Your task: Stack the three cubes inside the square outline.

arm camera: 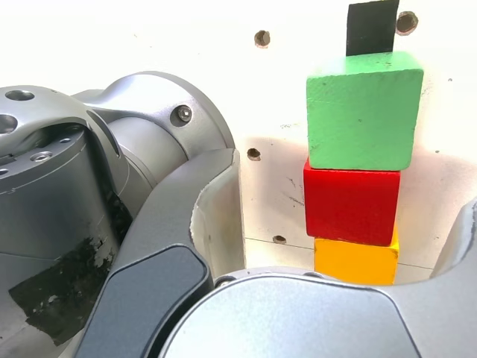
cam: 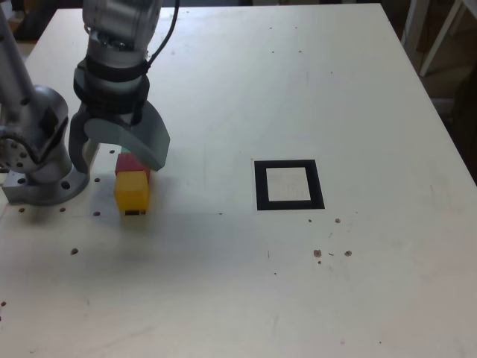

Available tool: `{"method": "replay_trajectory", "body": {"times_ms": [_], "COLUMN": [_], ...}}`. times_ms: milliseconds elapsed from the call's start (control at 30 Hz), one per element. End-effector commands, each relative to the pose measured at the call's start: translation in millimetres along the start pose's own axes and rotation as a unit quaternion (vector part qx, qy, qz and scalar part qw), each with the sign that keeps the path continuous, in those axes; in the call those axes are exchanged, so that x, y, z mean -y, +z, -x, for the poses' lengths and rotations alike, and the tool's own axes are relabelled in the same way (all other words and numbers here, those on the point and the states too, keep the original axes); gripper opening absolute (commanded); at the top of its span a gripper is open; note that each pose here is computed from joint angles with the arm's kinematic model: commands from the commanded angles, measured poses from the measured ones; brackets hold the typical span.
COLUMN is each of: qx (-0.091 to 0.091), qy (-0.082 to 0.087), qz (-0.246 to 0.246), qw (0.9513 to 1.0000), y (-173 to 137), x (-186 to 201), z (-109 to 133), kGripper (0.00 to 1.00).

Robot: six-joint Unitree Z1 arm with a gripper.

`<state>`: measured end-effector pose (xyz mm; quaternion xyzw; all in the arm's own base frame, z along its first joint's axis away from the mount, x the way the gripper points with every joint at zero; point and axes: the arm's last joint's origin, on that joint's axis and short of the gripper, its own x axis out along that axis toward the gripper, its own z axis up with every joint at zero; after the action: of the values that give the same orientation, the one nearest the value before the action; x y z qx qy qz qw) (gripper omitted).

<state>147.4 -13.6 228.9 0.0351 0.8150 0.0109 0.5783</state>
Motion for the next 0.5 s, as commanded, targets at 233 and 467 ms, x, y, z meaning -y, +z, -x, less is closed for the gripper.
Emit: {"method": "replay_trajectory", "body": {"times_ms": [233, 467], "qx": [-0.002, -0.004], "qy": [0.0, -0.001], "qz": [0.0, 0.0], "qw": [1.0, 1.0], "y": [-0.9, -1.1], "x": [0.4, 0.5], "z": [-0.8, -1.9], "kGripper": [0.99, 0.99]}}
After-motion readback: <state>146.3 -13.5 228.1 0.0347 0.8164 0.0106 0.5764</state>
